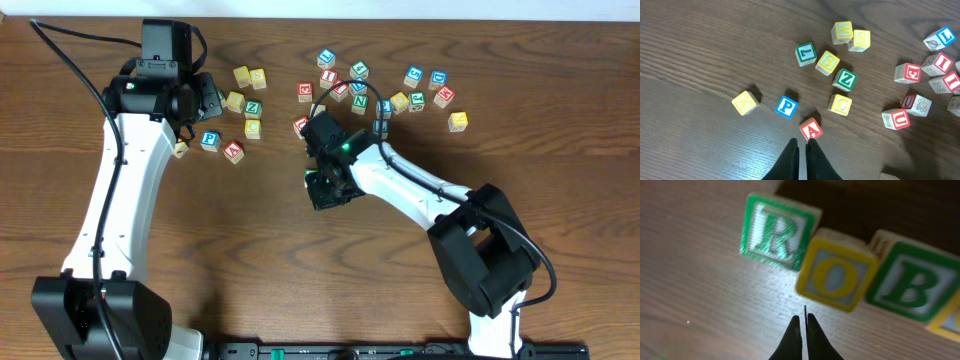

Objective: Spell out ROBOT

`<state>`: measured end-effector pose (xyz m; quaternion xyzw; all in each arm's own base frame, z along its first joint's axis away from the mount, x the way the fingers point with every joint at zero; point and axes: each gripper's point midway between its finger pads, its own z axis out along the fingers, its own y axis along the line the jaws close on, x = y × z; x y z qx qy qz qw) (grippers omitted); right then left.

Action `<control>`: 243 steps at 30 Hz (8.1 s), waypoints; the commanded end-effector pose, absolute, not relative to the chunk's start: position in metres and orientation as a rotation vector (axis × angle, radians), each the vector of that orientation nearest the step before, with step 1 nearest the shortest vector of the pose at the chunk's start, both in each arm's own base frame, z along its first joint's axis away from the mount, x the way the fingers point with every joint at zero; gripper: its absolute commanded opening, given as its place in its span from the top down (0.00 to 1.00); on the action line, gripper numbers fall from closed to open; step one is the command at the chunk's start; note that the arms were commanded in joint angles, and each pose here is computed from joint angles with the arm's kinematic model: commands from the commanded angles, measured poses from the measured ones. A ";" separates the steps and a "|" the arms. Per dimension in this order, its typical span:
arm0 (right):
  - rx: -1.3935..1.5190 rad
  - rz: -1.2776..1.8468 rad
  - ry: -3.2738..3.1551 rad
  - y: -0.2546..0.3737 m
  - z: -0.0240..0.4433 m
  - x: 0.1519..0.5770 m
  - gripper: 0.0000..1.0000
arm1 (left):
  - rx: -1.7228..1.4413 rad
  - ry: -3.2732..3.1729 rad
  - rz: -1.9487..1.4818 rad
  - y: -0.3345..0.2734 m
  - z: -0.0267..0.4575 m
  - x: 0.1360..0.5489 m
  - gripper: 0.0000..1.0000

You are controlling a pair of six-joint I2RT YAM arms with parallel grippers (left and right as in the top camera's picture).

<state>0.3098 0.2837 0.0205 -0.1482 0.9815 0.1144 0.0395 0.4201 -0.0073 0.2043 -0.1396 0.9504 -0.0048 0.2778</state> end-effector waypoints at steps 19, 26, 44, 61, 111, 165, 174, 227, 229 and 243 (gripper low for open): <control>-0.388 0.327 2.964 0.281 0.021 0.328 0.99 | -0.369 2.532 -0.004 -0.006 0.213 0.420 0.92; -0.386 0.326 2.948 0.282 0.022 0.332 0.99 | -0.369 2.533 -0.004 -0.006 0.213 0.420 0.92; -0.405 0.352 2.914 0.286 0.031 0.337 0.99 | -0.371 2.551 0.001 -0.005 0.210 0.417 0.92; -0.242 0.193 2.954 0.234 0.074 0.324 0.99 | -0.370 2.550 0.001 -0.005 0.210 0.417 0.92; -0.073 0.185 2.831 0.196 0.073 0.371 0.99 | -0.370 2.550 0.001 -0.005 0.210 0.417 0.92; -0.039 0.171 2.878 0.193 0.027 0.384 0.99 | -0.370 2.552 0.002 -0.005 0.209 0.417 0.92; -0.042 0.141 2.756 0.183 0.067 0.407 0.93 | -0.348 2.526 0.011 -0.001 0.215 0.421 0.92; -0.022 0.104 1.838 0.020 0.275 0.279 0.01 | -0.365 2.444 0.146 0.033 0.257 0.392 0.04; -0.016 0.103 1.765 0.018 0.257 0.271 0.01 | -0.365 2.444 0.146 0.033 0.257 0.393 0.04; -0.054 0.135 1.580 0.025 0.173 0.246 0.01 | -0.365 2.444 0.146 0.033 0.257 0.392 0.04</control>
